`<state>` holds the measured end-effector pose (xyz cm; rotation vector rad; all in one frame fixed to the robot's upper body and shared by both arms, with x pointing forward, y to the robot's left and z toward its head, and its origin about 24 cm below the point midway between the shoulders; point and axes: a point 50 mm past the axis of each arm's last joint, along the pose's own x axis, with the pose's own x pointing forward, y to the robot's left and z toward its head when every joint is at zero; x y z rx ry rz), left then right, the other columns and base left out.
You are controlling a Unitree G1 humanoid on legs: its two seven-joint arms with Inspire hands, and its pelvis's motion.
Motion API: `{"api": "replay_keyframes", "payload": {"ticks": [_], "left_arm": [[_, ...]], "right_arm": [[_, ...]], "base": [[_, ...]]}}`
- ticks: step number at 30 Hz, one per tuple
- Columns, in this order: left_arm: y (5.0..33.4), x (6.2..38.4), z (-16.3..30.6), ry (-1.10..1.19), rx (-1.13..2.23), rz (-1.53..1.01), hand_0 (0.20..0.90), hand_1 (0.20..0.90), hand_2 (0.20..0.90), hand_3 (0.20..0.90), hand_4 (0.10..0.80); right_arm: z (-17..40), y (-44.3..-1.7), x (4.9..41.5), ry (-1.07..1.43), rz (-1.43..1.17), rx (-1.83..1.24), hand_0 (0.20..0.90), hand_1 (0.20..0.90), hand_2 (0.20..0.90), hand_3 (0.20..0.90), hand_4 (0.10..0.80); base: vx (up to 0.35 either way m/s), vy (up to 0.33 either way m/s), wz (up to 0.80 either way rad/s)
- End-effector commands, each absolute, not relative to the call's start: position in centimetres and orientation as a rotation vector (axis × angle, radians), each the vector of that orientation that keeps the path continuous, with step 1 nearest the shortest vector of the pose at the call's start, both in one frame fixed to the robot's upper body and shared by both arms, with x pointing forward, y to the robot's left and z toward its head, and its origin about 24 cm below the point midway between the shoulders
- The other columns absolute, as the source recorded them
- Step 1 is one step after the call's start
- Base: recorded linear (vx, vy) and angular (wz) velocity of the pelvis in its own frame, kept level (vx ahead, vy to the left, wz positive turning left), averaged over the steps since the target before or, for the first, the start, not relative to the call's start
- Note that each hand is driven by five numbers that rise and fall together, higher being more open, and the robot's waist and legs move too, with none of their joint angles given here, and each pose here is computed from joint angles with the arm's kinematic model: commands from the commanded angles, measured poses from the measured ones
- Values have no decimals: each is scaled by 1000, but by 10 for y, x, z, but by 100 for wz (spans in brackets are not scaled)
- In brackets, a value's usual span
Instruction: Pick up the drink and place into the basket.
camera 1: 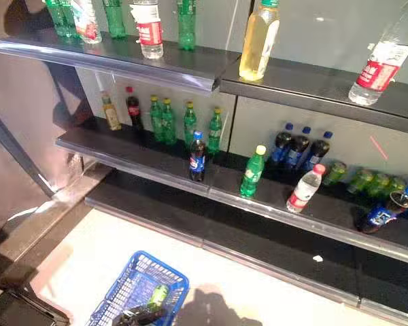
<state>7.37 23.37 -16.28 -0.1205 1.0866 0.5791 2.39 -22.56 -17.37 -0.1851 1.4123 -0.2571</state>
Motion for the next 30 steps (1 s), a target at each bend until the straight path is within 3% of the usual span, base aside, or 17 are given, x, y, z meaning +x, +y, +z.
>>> {"api": "replay_keyframes", "payload": {"ticks": [1, 18, 24, 30], "left_arm": [[230, 81, -163, 1088, -55, 492, 300, 300, 300, 200, 100], [228, 83, -162, 1073, -30, 475, 300, 300, 300, 200, 100], [228, 84, -162, 1069, -16, 462, 300, 300, 300, 200, 100], [230, 90, -160, 1050, 0, 445, 300, 300, 300, 200, 100]], "right_arm": [[-173, -226, 41, 1405, -262, -158, 900, 900, 900, 900, 800], [-173, -227, 39, 1406, -225, -235, 900, 900, 900, 900, 800], [-170, -227, 57, 1299, -107, -440, 900, 900, 900, 900, 800], [-157, -214, 107, 1012, 54, -605, 900, 900, 900, 900, 800]], "base": [[0, 0, 0], [0, 0, 0], [0, 0, 0], [-16, -34, 2]]}}
